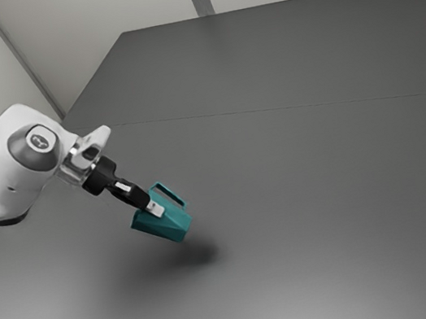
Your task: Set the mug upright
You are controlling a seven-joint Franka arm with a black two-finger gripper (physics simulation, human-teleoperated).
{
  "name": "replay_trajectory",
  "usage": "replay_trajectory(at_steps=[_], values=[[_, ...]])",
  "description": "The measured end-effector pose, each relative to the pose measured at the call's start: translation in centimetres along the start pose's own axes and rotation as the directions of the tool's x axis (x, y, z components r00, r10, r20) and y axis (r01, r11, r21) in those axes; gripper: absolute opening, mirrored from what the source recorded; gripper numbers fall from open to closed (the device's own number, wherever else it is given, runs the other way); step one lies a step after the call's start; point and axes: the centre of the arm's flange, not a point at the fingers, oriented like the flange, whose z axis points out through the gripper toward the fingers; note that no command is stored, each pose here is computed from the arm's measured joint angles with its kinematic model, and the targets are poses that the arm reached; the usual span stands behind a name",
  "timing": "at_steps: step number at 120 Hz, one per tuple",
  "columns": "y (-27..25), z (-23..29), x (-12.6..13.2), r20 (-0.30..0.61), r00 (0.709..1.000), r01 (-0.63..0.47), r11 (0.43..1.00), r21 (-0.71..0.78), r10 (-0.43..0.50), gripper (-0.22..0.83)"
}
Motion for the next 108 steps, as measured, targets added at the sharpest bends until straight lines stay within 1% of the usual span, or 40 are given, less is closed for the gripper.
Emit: replay_trajectory(at_steps=[10, 21, 31, 62, 89, 108], values=[[-0.1, -1.9, 0.9, 0.078, 0.997, -0.029, 0.991, 0.127, 0.019, -0.17], [0.3, -3.2, 1.9, 0.17, 0.985, -0.071, 0.961, 0.267, 0.025, -0.17], [0.4, -3.2, 2.6, 0.208, 0.978, -0.082, 0.931, 0.355, 0.006, -0.17], [-1.1, -0.3, 3.6, 0.225, 0.97, -0.032, 0.867, 0.497, -0.093, -0.17], [-3.2, 4.0, 4.0, 0.214, 0.96, 0.041, 0.844, 0.534, -0.182, -0.17], [-3.4, 5.0, 4.4, 0.174, 0.96, 0.09, 0.829, 0.552, -0.221, -0.17]])
